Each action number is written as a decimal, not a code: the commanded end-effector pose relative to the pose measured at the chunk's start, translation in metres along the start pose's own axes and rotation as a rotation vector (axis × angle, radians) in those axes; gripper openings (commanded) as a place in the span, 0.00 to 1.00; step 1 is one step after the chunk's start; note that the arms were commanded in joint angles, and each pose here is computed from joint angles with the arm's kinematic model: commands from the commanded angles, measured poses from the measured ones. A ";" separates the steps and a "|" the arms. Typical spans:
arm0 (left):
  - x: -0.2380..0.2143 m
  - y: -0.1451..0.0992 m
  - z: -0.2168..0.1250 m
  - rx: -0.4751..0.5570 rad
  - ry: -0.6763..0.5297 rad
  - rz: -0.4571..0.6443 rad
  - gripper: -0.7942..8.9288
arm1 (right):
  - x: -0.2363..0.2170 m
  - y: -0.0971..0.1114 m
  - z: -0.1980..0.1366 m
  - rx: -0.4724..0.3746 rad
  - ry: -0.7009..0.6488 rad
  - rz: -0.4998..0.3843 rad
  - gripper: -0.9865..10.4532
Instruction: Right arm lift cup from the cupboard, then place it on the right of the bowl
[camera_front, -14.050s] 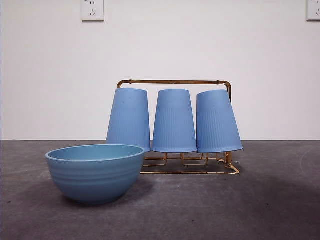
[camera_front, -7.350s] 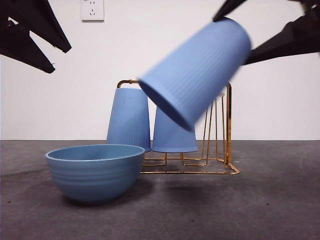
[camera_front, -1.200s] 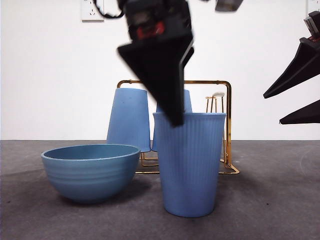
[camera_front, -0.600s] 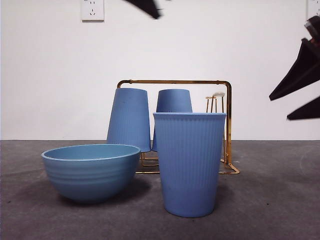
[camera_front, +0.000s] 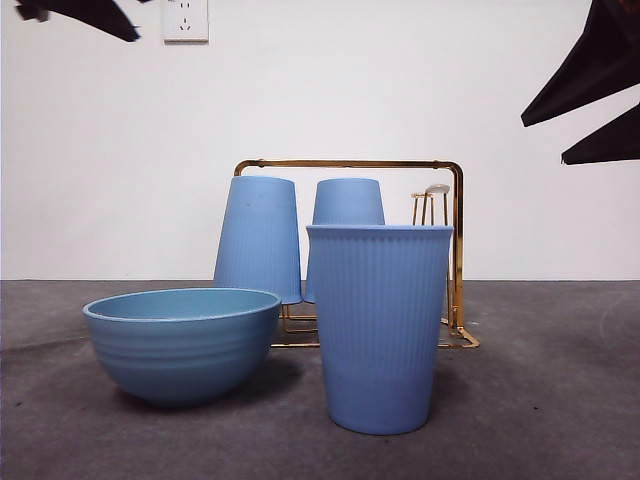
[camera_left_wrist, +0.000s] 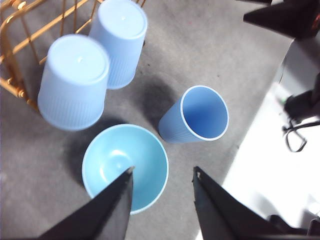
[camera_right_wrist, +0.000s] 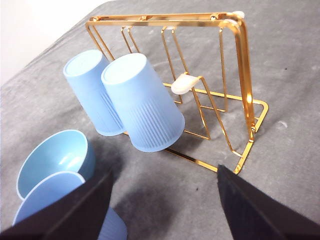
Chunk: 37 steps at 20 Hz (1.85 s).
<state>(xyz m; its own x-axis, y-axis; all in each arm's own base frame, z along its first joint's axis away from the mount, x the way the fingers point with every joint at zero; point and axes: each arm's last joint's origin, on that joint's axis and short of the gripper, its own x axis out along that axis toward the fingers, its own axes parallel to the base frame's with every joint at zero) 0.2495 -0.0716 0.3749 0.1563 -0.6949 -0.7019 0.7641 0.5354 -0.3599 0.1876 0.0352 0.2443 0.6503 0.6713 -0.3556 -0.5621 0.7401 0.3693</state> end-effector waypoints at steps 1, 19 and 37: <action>-0.004 0.002 0.001 0.013 -0.016 -0.002 0.27 | 0.000 0.001 0.005 -0.018 -0.012 0.006 0.38; -0.008 0.010 0.023 0.021 -0.222 0.012 0.09 | 0.000 0.001 0.006 -0.084 -0.015 0.004 0.10; -0.021 0.032 -0.045 -0.069 -0.582 0.925 0.11 | 0.000 0.001 0.006 -0.084 -0.016 0.004 0.10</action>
<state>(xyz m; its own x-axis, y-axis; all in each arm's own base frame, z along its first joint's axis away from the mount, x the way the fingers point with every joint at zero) 0.2437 -0.0175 0.3542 0.9370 -0.1228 -0.3272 0.1754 0.9750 0.1364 0.1878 0.0351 0.2446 0.6520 0.6712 -0.3526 -0.5939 0.7413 0.3127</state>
